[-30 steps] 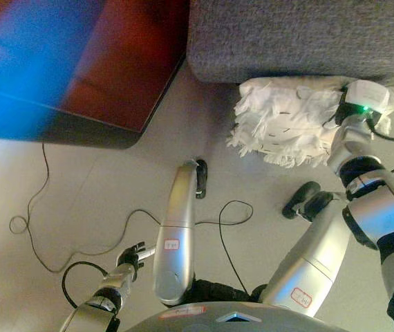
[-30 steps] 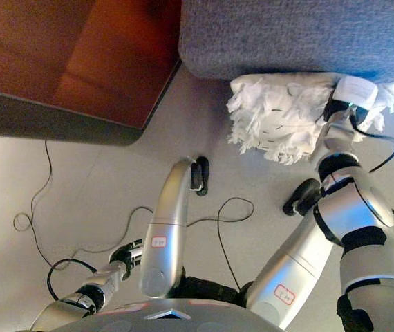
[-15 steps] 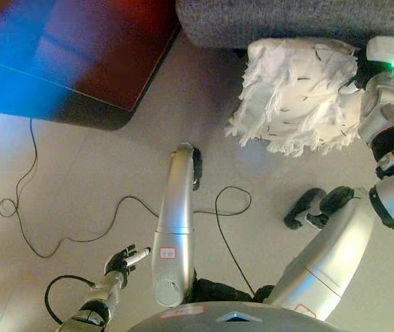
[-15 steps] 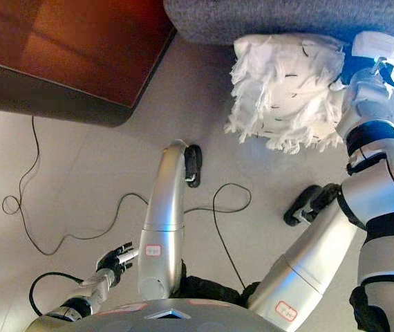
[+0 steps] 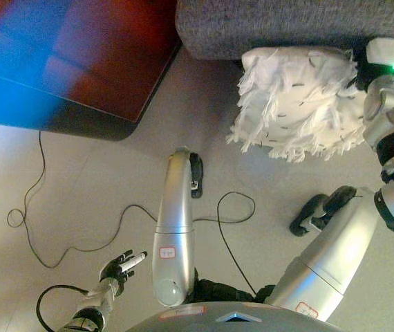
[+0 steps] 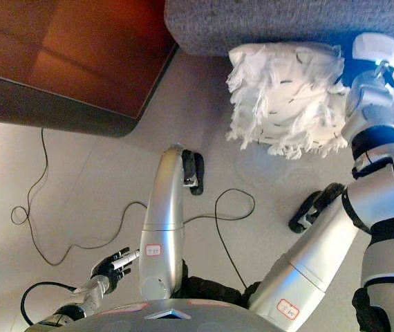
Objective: Pick up the pillow and put it on the sofa.
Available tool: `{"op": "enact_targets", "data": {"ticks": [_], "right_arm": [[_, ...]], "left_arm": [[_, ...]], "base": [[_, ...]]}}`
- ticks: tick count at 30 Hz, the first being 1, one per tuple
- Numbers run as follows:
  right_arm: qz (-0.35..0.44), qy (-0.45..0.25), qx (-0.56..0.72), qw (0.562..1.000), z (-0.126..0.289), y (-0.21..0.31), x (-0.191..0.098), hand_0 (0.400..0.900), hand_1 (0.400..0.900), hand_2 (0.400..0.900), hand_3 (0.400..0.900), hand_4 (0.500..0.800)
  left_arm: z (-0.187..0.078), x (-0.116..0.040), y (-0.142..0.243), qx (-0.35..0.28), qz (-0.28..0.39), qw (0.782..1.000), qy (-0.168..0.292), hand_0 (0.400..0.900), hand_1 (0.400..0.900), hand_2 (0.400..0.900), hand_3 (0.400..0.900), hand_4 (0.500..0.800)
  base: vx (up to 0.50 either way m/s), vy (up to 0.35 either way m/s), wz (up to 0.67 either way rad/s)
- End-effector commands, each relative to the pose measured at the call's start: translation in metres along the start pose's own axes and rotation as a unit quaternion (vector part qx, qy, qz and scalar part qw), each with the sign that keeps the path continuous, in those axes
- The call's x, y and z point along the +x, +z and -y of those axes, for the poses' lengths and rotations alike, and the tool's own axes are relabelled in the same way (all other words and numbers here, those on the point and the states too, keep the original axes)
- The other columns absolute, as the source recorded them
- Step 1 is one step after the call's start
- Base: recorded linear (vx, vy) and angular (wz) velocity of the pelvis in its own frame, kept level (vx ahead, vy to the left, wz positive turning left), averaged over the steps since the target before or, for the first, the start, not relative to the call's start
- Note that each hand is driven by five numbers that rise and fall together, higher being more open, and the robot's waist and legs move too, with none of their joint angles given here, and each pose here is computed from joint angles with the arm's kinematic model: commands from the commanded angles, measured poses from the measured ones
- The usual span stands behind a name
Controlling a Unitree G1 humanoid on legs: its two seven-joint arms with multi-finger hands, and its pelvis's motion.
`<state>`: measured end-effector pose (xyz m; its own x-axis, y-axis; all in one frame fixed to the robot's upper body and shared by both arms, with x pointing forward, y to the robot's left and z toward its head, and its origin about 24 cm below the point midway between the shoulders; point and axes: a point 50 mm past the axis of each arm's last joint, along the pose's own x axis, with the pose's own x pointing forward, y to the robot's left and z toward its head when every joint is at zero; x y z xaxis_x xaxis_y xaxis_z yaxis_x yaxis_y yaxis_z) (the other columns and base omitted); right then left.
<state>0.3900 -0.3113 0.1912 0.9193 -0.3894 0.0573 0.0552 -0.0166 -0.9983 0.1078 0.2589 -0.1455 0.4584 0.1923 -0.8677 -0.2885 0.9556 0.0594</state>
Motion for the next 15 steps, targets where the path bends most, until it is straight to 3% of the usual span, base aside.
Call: {"op": "enact_targets", "data": {"ticks": [1, 15], "right_arm": [[0.067, -0.015, 0.073, 0.995, -0.006, 0.022, -0.006, 0.400, 0.400, 0.400, 0.400, 0.500], [0.112, 0.038, 0.057, 0.991, -0.066, 0.002, -0.035, 0.400, 0.400, 0.400, 0.400, 0.500]], "left_arm": [[-0.045, -0.015, -0.027, -0.009, -0.033, 0.997, 0.070, 0.900, 0.900, 0.900, 0.900, 0.800], [-0.038, -0.008, 0.006, 0.050, -0.025, 0.996, 0.070, 0.900, 0.900, 0.900, 0.900, 0.800]], "base": [[0.032, 0.005, -0.08], [0.123, 0.009, -0.05]]}}
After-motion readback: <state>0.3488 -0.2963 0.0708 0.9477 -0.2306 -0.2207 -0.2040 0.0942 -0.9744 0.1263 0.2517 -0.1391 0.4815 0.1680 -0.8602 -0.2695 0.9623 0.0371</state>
